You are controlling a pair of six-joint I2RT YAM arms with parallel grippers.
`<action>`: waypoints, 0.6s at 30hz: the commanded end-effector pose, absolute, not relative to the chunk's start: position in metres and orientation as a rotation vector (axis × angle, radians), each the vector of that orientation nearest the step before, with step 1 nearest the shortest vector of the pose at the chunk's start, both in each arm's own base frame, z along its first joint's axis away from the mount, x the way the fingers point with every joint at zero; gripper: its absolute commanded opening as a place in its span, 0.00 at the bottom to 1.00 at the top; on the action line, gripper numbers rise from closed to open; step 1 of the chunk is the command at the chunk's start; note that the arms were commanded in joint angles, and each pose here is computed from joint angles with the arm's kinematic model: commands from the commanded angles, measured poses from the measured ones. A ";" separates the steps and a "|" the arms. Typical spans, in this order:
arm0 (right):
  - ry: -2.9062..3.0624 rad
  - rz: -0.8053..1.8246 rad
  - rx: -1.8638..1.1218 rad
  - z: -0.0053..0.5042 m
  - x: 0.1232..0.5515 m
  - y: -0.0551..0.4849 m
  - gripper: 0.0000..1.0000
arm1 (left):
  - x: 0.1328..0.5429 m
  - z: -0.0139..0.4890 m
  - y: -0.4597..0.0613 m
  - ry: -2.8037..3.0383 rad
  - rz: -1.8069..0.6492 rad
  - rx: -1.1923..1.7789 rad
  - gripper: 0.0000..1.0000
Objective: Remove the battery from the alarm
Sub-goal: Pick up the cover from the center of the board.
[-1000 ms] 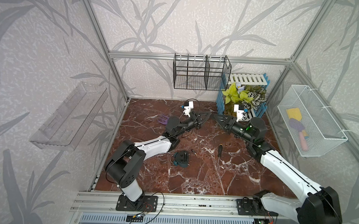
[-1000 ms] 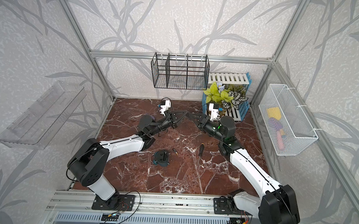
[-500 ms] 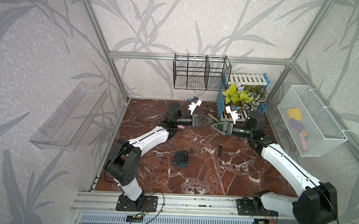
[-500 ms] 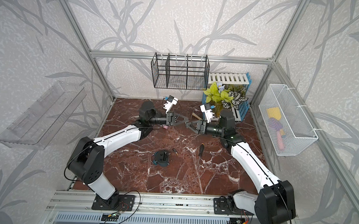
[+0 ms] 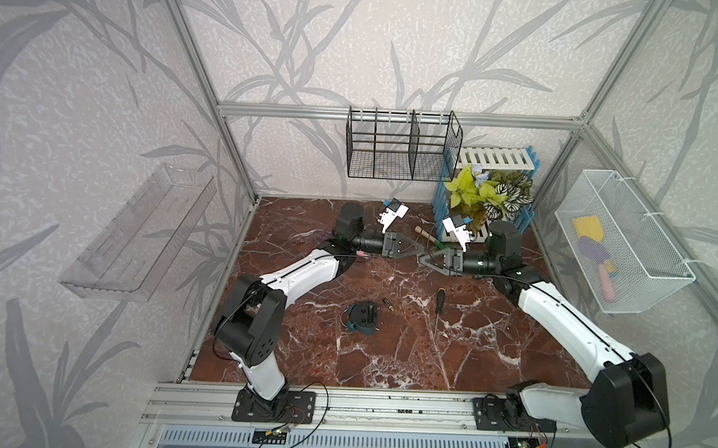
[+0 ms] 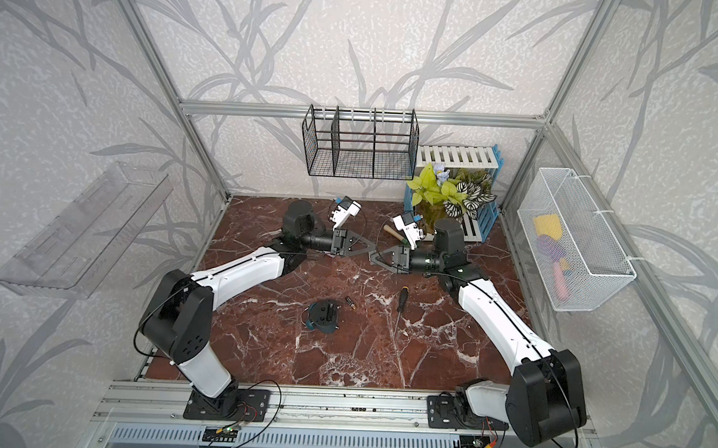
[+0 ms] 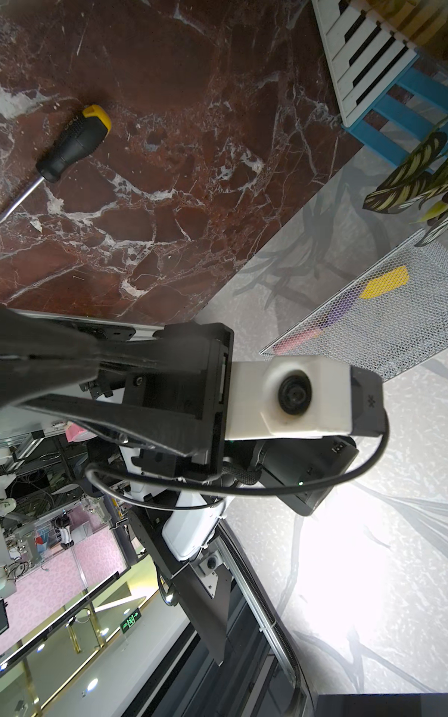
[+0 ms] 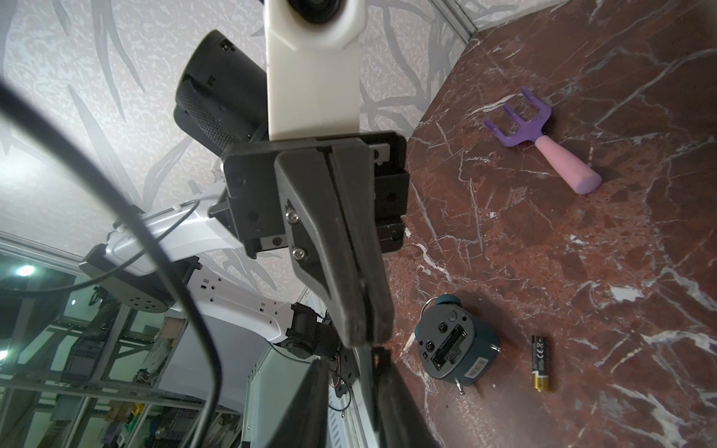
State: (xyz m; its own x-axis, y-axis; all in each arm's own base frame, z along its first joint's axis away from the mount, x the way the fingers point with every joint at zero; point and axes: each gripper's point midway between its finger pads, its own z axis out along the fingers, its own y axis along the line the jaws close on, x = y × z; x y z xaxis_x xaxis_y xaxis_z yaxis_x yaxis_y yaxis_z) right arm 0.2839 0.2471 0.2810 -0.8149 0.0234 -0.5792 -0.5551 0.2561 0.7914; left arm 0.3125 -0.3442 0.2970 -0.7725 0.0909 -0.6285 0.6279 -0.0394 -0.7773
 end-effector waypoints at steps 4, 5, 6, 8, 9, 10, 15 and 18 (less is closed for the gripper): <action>2.014 1.601 -0.519 0.291 0.286 0.248 0.13 | 0.313 0.302 -0.343 1.824 -1.878 0.820 0.00; 2.012 1.606 -0.516 0.292 0.287 0.249 0.10 | 0.313 0.301 -0.342 1.827 -1.879 0.821 0.00; 2.009 1.611 -0.515 0.292 0.287 0.249 0.07 | 0.313 0.300 -0.343 1.830 -1.881 0.824 0.00; 2.009 1.615 -0.515 0.293 0.288 0.250 0.03 | 0.313 0.300 -0.343 1.832 -1.876 0.825 0.00; 2.011 1.618 -0.515 0.292 0.287 0.250 0.02 | 0.315 0.300 -0.343 1.835 -1.872 0.821 0.00; 2.015 1.623 -0.519 0.290 0.287 0.251 0.00 | 0.315 0.299 -0.342 1.841 -1.865 0.815 0.01; 2.037 1.636 -0.505 0.281 0.282 0.257 0.00 | 0.349 0.293 -0.325 1.906 -1.659 0.623 0.54; 2.110 1.621 -0.442 0.258 0.274 0.262 0.00 | 0.396 0.282 -0.258 1.975 -1.314 0.268 0.77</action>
